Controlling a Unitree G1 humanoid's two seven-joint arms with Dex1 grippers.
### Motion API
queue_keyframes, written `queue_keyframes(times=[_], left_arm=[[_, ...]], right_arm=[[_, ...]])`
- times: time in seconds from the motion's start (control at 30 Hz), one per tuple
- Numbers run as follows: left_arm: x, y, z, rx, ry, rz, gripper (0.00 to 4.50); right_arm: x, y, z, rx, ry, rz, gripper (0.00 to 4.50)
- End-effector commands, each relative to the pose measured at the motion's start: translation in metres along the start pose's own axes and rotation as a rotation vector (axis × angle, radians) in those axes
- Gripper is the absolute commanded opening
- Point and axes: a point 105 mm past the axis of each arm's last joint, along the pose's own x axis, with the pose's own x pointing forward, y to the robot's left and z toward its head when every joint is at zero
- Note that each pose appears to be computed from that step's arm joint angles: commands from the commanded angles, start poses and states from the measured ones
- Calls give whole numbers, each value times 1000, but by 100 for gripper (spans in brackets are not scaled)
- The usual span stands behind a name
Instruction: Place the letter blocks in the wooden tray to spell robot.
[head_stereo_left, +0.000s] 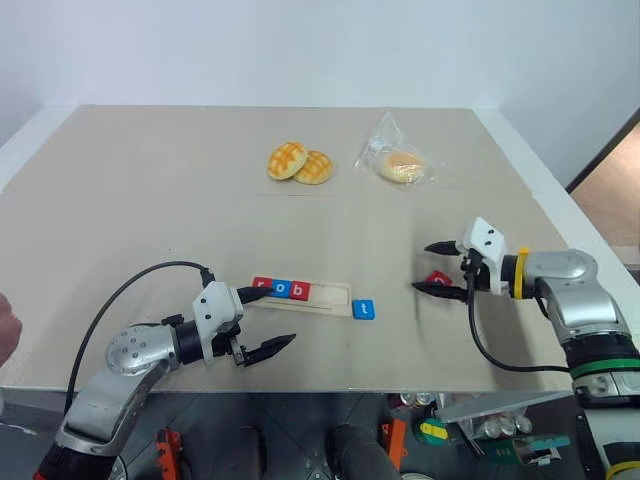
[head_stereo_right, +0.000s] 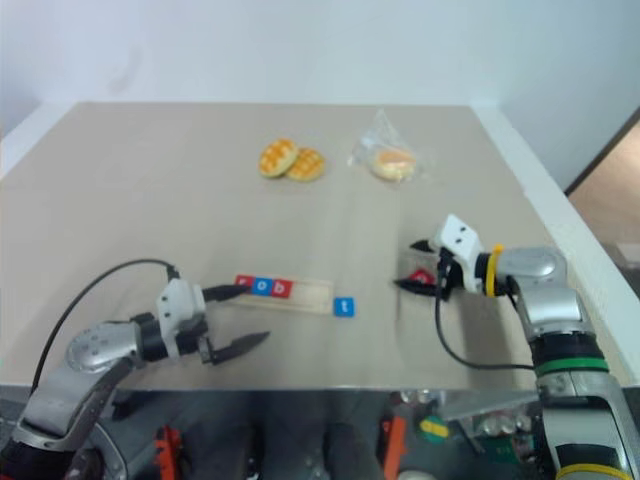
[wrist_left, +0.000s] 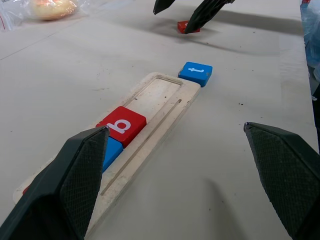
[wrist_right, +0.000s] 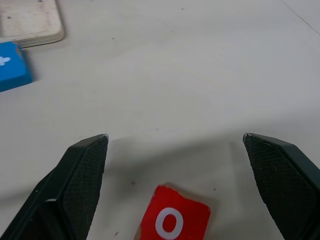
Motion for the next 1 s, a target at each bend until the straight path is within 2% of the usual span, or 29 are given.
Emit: queue_keyframes(times=[0.03, 0.33, 0.57, 0.7, 0.77, 0.8, 0.83, 0.87, 0.93, 1.0], left_arm=[[-2, -1, 11, 44, -28, 10, 450], [-3, -2, 10, 34, -22, 17, 450], [0, 0, 10, 35, -22, 5, 450], [1, 2, 10, 38, -22, 3, 450], [1, 3, 11, 41, -22, 1, 450], [1, 3, 11, 42, -22, 1, 450], [2, 4, 11, 42, -23, 1, 450], [2, 4, 11, 43, -23, 0, 450], [2, 4, 11, 44, -25, -2, 450], [3, 4, 11, 44, -26, -4, 450]], right_arm=[[-12, -16, 14, 41, -54, -107, 447], [-21, 13, 1, 222, -60, -277, 447], [-17, 22, -24, 381, -45, -450, 447], [-10, 27, -30, 452, -49, -481, 447], [-7, 29, -29, 460, -60, -495, 394], [-6, 30, -28, 465, -64, -509, 348], [-5, 31, -27, 466, -65, -519, 336], [-3, 32, -26, 467, -61, -533, 286], [-1, 36, -23, 461, -59, -555, 239], [1, 44, -18, 448, -50, -581, 150]])
